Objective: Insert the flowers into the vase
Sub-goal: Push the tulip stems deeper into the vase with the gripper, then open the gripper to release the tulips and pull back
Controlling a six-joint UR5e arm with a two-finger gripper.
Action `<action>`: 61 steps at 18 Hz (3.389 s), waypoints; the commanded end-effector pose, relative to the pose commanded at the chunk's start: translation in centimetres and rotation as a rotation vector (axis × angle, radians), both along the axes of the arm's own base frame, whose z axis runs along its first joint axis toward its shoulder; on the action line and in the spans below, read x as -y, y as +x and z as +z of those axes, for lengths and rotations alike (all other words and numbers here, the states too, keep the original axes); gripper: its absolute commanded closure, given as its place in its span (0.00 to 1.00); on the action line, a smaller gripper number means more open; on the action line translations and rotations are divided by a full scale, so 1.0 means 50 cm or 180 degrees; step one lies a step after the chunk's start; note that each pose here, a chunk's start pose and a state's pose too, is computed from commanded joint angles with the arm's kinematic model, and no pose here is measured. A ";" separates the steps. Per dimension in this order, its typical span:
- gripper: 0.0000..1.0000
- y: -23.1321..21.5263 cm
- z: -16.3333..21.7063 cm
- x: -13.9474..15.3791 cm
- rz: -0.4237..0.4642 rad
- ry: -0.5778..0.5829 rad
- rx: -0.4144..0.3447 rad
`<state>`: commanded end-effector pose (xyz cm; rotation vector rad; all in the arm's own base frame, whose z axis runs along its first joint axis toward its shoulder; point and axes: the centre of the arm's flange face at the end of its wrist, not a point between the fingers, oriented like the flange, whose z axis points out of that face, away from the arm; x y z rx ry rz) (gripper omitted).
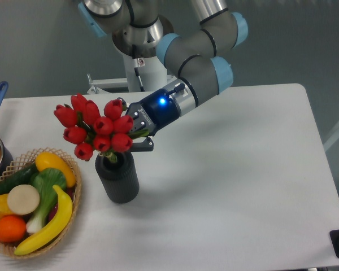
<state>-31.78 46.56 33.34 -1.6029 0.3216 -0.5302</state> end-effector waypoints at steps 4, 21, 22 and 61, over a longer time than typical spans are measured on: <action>0.75 -0.005 -0.024 -0.005 -0.0005 -0.0030 0.0039; 0.74 0.011 -0.093 0.010 0.0003 -0.0091 0.0111; 0.74 0.012 -0.096 0.012 0.0007 -0.0080 0.0094; 0.13 0.006 -0.121 0.031 0.0048 -0.0022 -0.0165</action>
